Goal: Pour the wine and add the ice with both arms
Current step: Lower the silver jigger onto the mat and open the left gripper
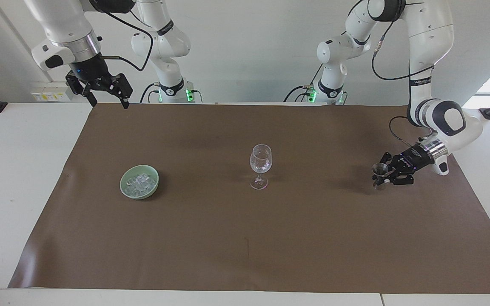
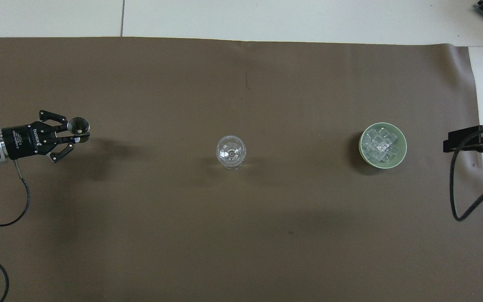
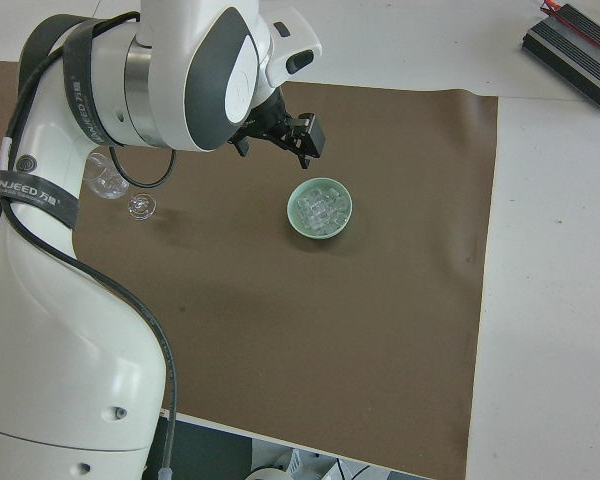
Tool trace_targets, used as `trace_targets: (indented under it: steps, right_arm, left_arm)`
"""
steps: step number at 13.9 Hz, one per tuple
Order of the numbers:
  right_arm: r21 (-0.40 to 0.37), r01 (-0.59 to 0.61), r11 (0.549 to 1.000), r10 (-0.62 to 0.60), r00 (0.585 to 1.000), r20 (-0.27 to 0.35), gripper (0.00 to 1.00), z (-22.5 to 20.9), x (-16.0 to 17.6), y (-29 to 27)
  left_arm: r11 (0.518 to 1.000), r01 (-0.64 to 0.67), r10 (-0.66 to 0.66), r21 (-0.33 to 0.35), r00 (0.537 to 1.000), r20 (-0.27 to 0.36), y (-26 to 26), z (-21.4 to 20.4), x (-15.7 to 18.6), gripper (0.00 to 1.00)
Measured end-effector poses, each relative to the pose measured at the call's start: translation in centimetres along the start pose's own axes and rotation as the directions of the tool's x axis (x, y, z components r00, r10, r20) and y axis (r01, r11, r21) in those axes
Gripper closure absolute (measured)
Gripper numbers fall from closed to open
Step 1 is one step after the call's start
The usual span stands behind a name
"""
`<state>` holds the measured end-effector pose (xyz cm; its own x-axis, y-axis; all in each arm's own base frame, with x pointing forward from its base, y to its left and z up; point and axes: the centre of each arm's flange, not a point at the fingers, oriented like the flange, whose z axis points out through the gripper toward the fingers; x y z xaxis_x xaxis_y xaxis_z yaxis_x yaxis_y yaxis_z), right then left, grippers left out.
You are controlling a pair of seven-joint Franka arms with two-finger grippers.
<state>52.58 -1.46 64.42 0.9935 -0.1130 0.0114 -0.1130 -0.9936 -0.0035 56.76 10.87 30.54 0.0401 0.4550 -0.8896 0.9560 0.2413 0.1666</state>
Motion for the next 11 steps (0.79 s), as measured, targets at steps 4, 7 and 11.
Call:
trace_targets:
  steps: [4,7,11]
  right_arm:
    - [0.000,0.000,1.000,0.000,1.000,0.000,0.00,0.0,0.0,0.0]
    - [0.000,0.000,1.000,0.000,1.000,0.000,0.00,0.0,0.0,0.0]
    - [0.000,0.000,1.000,0.000,1.000,0.000,0.00,0.0,0.0,0.0]
  left_arm:
    - [0.999,0.023,-0.020,-0.030,0.994,0.109,-1.5,-1.1,3.7,0.78]
    - [0.997,0.044,-0.032,-0.066,0.984,0.176,-2.3,-0.6,6.2,0.78]
    - [0.988,0.098,-0.067,-0.115,0.967,0.248,-3.1,1.5,6.0,0.78]
